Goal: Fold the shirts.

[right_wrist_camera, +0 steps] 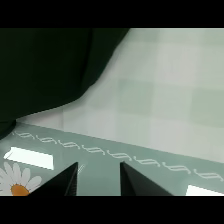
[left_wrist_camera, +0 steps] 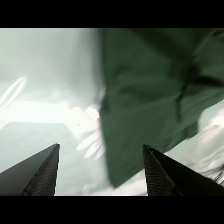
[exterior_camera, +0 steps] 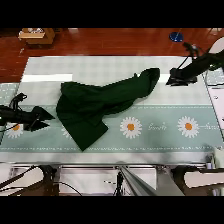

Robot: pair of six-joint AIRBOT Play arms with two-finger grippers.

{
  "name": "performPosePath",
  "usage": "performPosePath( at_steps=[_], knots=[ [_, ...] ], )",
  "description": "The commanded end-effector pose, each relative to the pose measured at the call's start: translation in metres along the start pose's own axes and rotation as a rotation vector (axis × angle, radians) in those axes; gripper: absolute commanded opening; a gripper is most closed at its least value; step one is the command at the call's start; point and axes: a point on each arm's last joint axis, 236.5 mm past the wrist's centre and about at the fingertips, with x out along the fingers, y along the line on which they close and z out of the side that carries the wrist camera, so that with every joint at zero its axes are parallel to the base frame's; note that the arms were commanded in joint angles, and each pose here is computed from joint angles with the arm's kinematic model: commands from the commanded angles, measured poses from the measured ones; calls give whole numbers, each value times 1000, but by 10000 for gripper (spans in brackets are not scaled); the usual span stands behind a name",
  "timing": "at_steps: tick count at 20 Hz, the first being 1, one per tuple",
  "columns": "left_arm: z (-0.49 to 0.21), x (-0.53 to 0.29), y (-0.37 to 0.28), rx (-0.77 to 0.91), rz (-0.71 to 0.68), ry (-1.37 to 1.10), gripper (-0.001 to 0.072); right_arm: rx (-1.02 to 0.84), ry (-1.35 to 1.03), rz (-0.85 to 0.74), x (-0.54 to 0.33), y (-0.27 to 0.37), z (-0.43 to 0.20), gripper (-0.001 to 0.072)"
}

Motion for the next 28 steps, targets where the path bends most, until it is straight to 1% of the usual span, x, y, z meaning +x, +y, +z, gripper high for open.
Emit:
performPosePath(
  at_steps=[1, 5, 9, 10, 11, 12, 13, 14, 16, 19, 23, 28],
  knots=[
    [17, 18, -13, 2, -46, -87, 615, -36, -13, 34, 18, 23, 1, 352],
    [13, 47, -16, 34, -15, -30, 611, -35, -17, 63, 19, 32, 2, 352],
    [7, 79, -13, 15, -1, 39, 592, -24, 2, 109, 18, 43, -2, 352],
    [7, 86, -15, 1, -10, 48, 476, -21, 4, 130, 17, 48, -3, 352],
    [7, 90, -16, -14, -20, 55, 203, -22, 6, 146, 15, 52, -4, 352],
    [6, 94, -15, -18, -26, 63, 68, -24, 0, 154, 13, 55, -4, 352],
    [5, 94, -16, -1, -31, 67, 36, -34, -4, 148, 11, 54, -3, 353],
    [5, 94, -16, 16, -33, 68, 22, -46, -8, 140, 10, 53, -4, 391],
    [1, 94, -18, 43, -42, 86, 22, -31, 1, 130, 10, 44, -6, 413],
    [-3, 92, -21, 81, -51, 97, 22, 58, 53, 201, 24, 41, -23, 418],
    [2, 90, -31, 109, -93, 73, 22, 145, 66, 329, 56, 70, -36, 418],
    [8, 87, -55, 142, -195, 37, 22, 84, 36, 291, 98, 111, -44, 419]
  ],
)
